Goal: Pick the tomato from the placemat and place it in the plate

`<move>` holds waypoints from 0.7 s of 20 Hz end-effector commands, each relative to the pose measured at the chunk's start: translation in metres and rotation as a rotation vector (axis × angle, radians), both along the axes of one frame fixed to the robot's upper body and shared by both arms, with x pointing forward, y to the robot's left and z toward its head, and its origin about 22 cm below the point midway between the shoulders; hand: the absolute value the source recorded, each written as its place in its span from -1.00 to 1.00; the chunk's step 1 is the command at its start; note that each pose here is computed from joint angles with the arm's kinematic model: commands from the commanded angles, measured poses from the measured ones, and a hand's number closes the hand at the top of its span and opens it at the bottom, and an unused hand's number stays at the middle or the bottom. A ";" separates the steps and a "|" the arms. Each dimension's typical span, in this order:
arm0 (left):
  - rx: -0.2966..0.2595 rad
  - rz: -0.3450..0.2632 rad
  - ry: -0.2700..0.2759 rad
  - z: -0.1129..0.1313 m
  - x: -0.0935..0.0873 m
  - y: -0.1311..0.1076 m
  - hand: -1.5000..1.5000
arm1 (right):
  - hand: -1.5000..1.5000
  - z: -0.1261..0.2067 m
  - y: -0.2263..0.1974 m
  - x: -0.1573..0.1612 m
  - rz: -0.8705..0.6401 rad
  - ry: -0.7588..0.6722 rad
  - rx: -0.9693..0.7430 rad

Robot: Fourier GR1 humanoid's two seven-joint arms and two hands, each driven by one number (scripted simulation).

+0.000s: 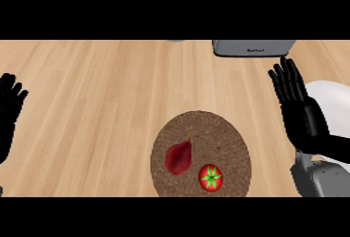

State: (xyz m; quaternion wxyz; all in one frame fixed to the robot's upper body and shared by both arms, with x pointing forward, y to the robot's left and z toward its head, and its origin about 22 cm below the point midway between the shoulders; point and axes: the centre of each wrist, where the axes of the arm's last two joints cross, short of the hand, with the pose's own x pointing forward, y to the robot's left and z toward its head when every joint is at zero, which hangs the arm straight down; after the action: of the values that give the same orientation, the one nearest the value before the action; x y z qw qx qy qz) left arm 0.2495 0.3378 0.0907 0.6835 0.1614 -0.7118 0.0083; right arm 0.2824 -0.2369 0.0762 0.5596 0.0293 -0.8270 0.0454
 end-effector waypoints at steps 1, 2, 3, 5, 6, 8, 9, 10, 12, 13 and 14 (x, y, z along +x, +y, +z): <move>0.005 -0.019 0.065 -0.023 -0.006 -0.022 0.00 | 1.00 0.008 -0.008 0.015 0.005 0.001 -0.004; -0.059 -0.042 0.148 -0.048 -0.007 -0.017 0.00 | 1.00 0.018 -0.002 0.005 -0.005 -0.014 -0.010; -0.082 -0.049 0.217 -0.051 -0.008 -0.029 0.00 | 1.00 0.034 -0.023 0.009 -0.006 -0.039 -0.033; -0.150 -0.074 0.360 -0.090 -0.022 -0.047 0.00 | 1.00 0.054 -0.027 0.008 -0.024 -0.054 -0.084; -0.169 -0.072 0.426 -0.112 -0.031 -0.048 0.00 | 1.00 0.065 -0.030 0.005 -0.009 -0.066 -0.117; -0.229 -0.120 0.398 -0.106 -0.034 -0.062 0.00 | 1.00 0.034 -0.082 0.000 -0.357 0.027 -0.501; -0.255 -0.136 0.408 -0.105 -0.026 -0.067 0.00 | 1.00 0.027 -0.073 -0.004 -0.440 0.010 -0.373; -0.275 -0.157 0.399 -0.112 -0.029 -0.080 0.00 | -1.00 0.000 -0.055 -0.018 -0.459 0.019 -0.318; -0.262 -0.184 0.429 -0.113 -0.035 -0.092 0.00 | -1.00 -0.005 -0.045 -0.037 -0.468 -0.019 -0.217; -0.256 -0.179 0.419 -0.128 -0.032 -0.097 0.00 | -1.00 -0.012 -0.035 -0.049 -0.449 -0.057 -0.194; -0.246 -0.182 0.415 -0.120 -0.022 -0.094 0.00 | -1.00 -0.019 -0.047 -0.065 -0.447 -0.059 -0.203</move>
State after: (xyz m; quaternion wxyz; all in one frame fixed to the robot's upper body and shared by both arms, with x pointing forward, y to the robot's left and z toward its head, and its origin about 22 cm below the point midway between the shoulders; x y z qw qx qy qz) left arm 0.2237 0.2603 -0.0192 0.8208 0.0283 -0.5704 0.0082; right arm 0.2518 -0.2831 0.0763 0.5472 -0.1917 -0.8138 0.0391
